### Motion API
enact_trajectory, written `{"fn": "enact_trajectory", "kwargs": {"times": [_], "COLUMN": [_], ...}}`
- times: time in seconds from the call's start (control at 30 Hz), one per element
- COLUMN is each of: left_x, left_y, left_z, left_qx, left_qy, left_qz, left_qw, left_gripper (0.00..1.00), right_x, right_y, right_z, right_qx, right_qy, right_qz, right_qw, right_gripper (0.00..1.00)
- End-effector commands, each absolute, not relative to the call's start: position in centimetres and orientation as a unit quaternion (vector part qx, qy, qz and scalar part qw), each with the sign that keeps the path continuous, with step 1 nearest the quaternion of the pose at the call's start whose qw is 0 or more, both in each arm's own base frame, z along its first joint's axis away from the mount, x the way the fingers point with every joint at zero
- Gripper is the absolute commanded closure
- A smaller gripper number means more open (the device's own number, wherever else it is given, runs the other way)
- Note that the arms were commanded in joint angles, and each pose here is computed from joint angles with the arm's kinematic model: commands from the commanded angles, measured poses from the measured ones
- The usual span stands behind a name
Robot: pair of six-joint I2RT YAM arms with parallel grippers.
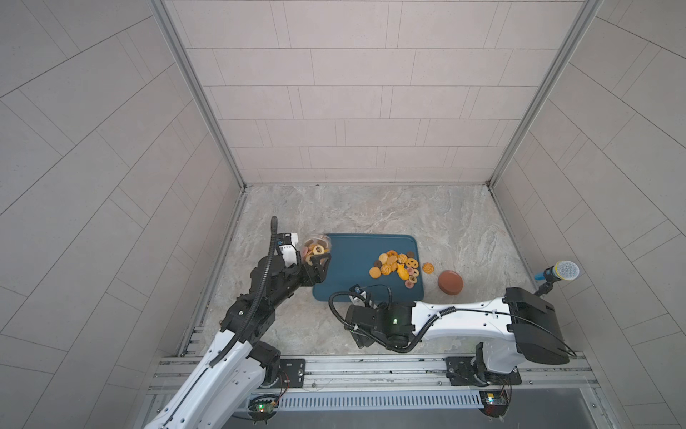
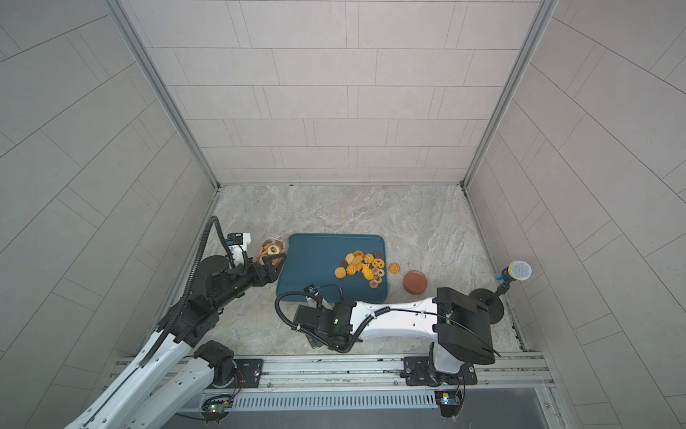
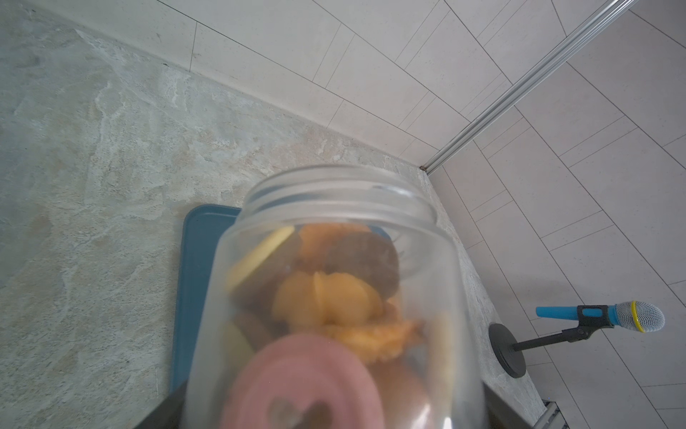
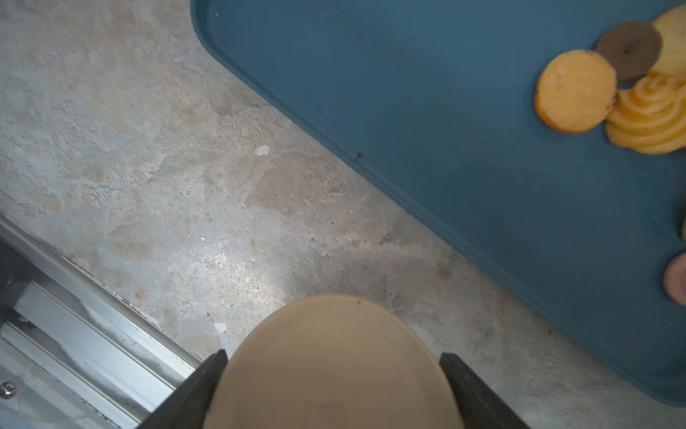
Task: Pour the cookies out of the jar
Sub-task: Place the lid at the center of the board.
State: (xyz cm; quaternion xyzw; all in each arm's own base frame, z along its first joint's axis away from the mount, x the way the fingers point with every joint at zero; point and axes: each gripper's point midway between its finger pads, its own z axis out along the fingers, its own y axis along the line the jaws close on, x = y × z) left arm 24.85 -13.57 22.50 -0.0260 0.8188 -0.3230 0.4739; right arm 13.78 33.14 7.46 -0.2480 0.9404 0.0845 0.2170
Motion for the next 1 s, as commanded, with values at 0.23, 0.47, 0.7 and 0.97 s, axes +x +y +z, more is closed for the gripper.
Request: {"fn": "enact_trajectory", "kwargs": {"times": [0.23,0.47,0.7,0.97], "left_x": [25.1,25.1,25.0,25.1], "left_y": [-13.7,-13.7,-13.8,-13.9], "left_z": [25.5,25.3,25.0,24.5], "left_qx": [-0.030,-0.034,-0.036,-0.039], "left_qy": [0.774,0.773,0.774,0.775], "left_qz": [-0.360,-0.364,-0.368,-0.372], "left_qw": [0.521,0.519,0.515,0.510], "left_gripper": [1.00,1.00,1.00,1.00], "right_x": [14.0,14.1,14.2,14.2], "right_y": [33.3,33.7,33.2,32.9], "right_z": [5.8,4.8,4.4,4.2], "right_qx": [-0.257,-0.264,-0.260,-0.257], "right_qy": [0.946,0.946,0.949,0.950], "right_qz": [0.072,0.056,0.047,0.038], "right_qw": [0.186,0.178,0.173,0.173], "right_gripper": [1.00,1.00,0.90,0.54]}}
